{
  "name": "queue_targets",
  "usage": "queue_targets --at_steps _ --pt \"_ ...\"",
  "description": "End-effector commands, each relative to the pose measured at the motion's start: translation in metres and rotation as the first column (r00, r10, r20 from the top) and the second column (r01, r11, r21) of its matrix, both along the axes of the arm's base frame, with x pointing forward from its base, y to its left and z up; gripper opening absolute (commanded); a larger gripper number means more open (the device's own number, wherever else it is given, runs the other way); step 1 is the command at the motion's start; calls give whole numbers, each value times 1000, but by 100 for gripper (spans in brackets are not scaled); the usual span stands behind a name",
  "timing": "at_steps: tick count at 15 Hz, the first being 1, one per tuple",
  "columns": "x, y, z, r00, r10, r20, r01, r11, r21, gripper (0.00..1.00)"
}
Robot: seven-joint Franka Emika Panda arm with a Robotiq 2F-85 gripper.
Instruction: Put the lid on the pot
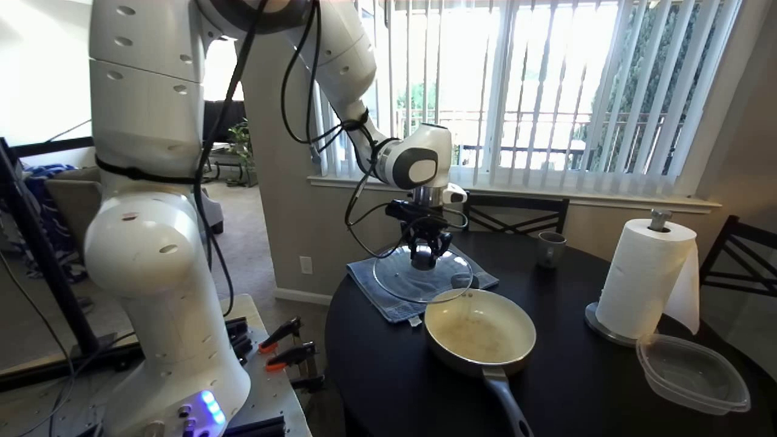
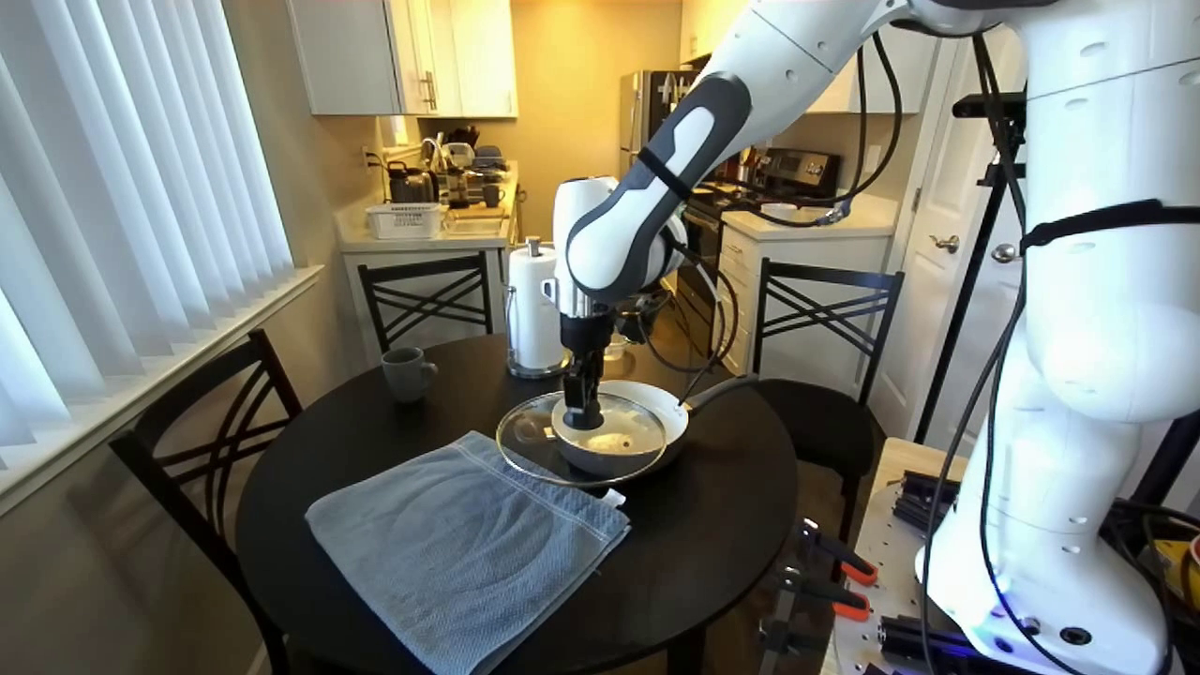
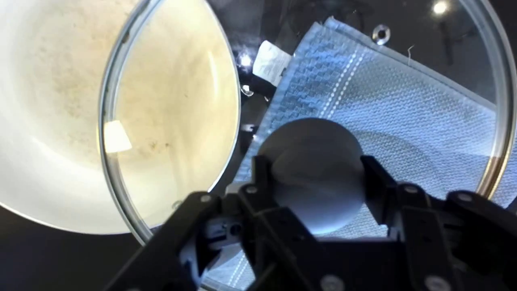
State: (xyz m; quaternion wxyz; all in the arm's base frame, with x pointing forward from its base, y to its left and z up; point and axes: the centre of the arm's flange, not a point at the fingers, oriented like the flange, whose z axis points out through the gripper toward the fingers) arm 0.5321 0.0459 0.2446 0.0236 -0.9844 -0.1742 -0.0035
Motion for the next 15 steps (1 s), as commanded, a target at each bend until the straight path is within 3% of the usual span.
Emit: queue_targets --at_steps 1,4,7,10,15 --pt "-21 -36 39 996 -87 7 86 995 47 33" --pt "-26 -70 50 988 -156 -8 156 987 31 33" --pt "-19 -98 53 977 -213 -22 211 976 -52 33" --pt "-2 -113 37 972 -225 -67 218 971 -103 33" --pt "35 -123 -2 971 -225 -81 217 971 -101 33"
